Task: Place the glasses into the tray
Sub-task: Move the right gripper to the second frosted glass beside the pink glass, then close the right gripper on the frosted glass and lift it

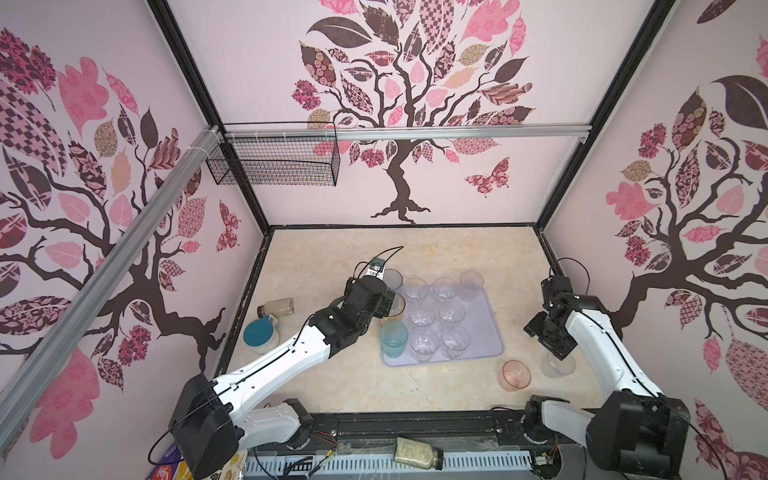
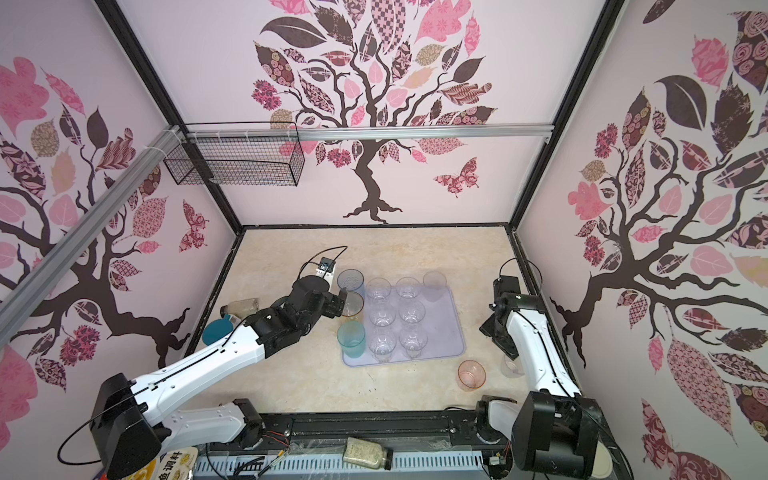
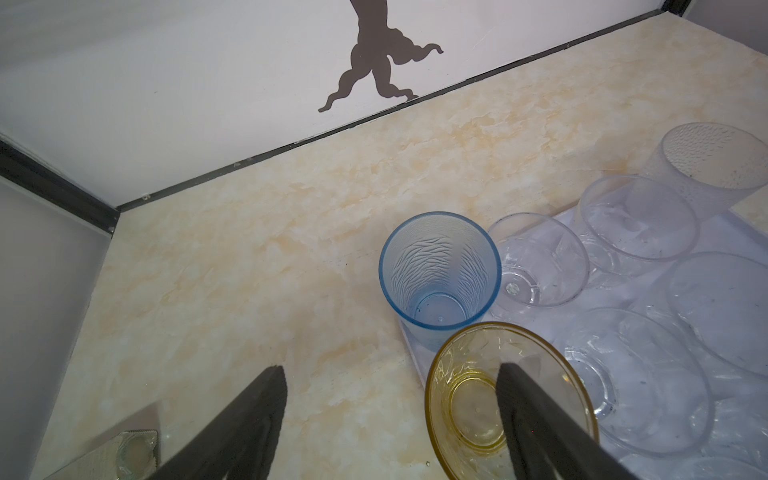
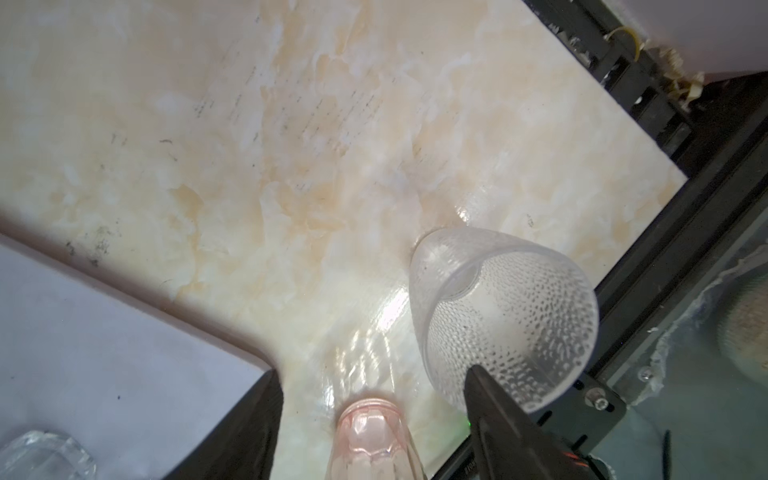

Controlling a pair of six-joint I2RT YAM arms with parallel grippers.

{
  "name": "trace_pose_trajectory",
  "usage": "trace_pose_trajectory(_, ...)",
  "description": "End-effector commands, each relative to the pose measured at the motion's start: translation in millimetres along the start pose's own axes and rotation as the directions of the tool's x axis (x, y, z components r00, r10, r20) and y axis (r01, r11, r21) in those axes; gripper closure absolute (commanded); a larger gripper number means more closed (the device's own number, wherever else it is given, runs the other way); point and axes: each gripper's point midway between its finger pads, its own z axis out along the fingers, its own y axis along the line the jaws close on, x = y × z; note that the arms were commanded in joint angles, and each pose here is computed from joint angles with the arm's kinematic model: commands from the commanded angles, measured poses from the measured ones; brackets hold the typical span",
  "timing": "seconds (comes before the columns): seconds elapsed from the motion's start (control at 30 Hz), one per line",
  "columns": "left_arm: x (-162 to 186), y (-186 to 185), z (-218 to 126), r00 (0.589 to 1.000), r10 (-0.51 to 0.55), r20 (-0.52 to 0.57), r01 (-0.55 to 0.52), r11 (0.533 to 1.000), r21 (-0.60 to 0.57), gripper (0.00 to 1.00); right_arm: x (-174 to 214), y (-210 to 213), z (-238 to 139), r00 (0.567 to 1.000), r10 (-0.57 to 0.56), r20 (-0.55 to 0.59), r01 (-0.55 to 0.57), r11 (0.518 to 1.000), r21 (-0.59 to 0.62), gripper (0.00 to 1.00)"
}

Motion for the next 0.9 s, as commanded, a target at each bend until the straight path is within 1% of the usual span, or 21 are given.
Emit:
trace_pose_trajectory(0.0, 5, 2, 1, 1.000, 0.004, 0.008, -0.004, 1.000, -0.004, 0.17, -3, 10, 14, 0.999, 0.035, -0.011, -0.035, 0.999, -0.034, 0.33)
trace_pose_trajectory(0.23, 5, 4, 2, 1.000, 0.012, 0.001, -0.012, 1.000, -0.019, 0.18, 3, 22, 27, 0.999, 0.007, -0.031, -0.010, 0.996, -0.094, 0.54)
trace_pose_trajectory(0.3, 4, 6, 1, 1.000, 0.010, 0.004, -0.010, 1.000, -0.028, 0.18, 3, 27, 28, 0.999, 0.010, -0.035, -0.014, 0.992, -0.122, 0.62)
trace_pose_trajectory(0.4, 2, 6, 0, 1.000, 0.004, 0.009, -0.003, 1.000, -0.027, 0.18, 1, 36, 25, 0.999, 0.004, -0.039, -0.011, 0.987, -0.158, 0.71)
trace_pose_trajectory(0.67, 6, 6, 5, 1.000, 0.012, -0.008, -0.012, 0.999, -0.036, 0.18, -6, 55, 13, 0.997, -0.074, -0.038, 0.064, 0.972, -0.227, 0.92)
trace_pose_trajectory(0.73, 7, 8, 7, 1.000, 0.010, -0.016, -0.010, 0.999, -0.043, 0.18, -8, 61, 9, 0.995, -0.092, -0.028, 0.082, 0.966, -0.246, 0.96)
trace_pose_trajectory(0.87, 8, 15, 10, 1.000, -0.003, -0.023, 0.001, 0.998, -0.063, 0.18, -13, 82, -4, 0.986, -0.165, 0.014, 0.163, 0.947, -0.276, 0.98)
